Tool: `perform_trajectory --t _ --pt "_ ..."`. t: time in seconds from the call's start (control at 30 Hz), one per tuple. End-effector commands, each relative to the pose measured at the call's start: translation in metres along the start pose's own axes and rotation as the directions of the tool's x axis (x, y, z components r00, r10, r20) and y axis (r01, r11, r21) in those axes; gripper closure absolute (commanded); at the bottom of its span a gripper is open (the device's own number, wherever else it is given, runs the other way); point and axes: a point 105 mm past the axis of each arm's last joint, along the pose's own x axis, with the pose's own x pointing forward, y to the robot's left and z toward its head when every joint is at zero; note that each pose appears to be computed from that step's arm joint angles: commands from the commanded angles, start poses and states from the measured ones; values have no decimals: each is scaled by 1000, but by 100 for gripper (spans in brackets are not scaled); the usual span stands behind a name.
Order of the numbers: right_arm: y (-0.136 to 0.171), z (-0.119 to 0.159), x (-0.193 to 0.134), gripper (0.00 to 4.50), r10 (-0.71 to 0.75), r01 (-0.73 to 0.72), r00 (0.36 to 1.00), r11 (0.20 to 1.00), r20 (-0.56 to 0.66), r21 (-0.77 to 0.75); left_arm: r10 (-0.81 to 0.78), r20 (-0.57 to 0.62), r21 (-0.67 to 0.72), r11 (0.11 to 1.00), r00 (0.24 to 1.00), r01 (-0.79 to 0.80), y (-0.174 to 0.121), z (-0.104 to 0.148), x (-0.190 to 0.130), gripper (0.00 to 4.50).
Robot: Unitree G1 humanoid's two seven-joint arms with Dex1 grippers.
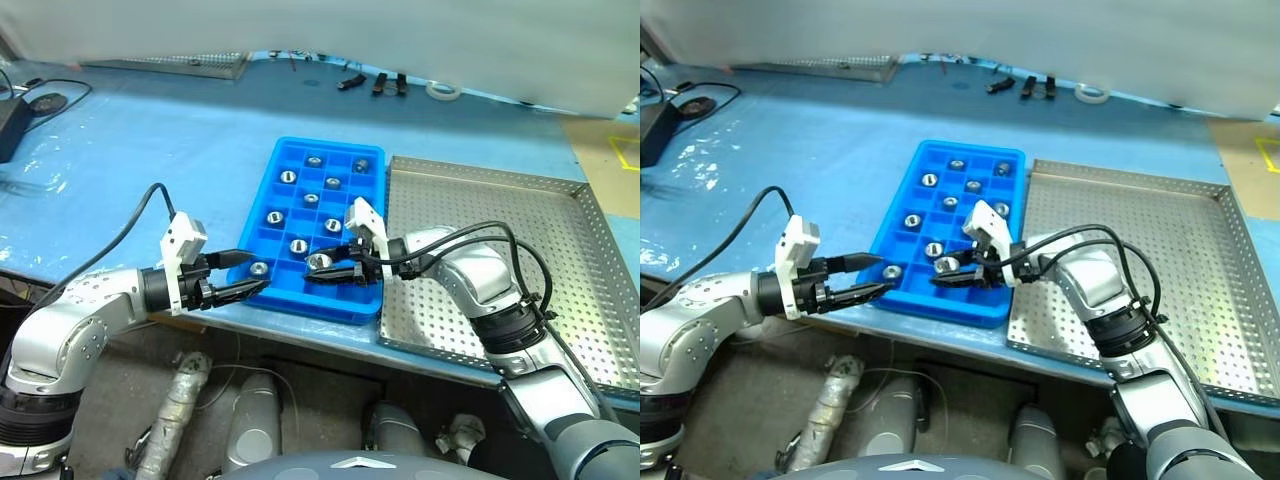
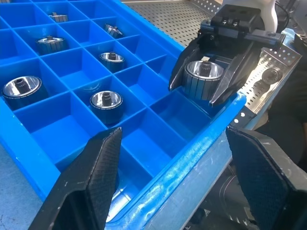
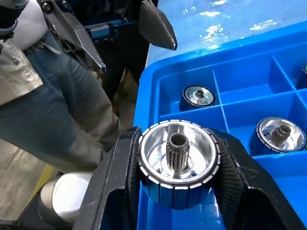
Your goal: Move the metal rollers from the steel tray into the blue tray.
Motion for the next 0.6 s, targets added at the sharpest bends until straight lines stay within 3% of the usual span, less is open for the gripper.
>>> perform_trajectory --t 0.03,0.23,0.47,0.6 --pt "2 5 -1 208 17 -17 1000 999 9 -29 -4 23 32 999 1000 3 -2 10 -2 83" --pt "-12 5 -4 25 -104 104 995 992 3 -72 -29 24 45 999 999 28 2 16 3 83" --pt "-16 23 -31 25 -222 229 972 969 75 -99 -92 80 68 994 993 87 8 34 26 83" --pt "-16 23 -70 25 -334 342 937 936 101 -80 -195 73 80 979 978 189 3 39 47 83"
